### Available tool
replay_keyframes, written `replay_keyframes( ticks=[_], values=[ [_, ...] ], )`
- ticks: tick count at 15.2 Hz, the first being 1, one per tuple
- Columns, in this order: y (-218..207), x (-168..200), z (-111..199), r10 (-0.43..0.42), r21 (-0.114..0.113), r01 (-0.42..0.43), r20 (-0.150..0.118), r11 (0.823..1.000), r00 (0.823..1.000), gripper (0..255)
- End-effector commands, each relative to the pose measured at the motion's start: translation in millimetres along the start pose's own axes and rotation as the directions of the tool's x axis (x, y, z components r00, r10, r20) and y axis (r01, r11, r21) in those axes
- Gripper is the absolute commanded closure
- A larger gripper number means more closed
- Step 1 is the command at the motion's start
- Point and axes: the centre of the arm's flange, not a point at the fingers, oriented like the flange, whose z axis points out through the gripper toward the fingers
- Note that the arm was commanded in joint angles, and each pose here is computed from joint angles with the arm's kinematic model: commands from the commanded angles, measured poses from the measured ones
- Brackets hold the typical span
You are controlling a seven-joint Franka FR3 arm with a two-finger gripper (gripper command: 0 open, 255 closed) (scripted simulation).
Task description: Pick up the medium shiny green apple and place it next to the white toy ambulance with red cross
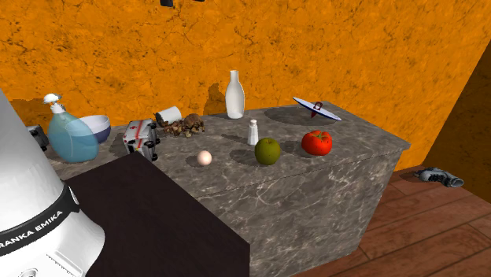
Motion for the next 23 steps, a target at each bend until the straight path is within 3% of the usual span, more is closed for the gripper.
replay_keyframes(
  ticks=[1,23],
  values=[
    [0.0,0.0,0.0,0.000,0.000,0.000,0.000,1.000,1.000,0],
    [-12.5,202.3,207.1,0.032,0.007,-0.032,-0.005,0.999,0.999,0]
  ],
)
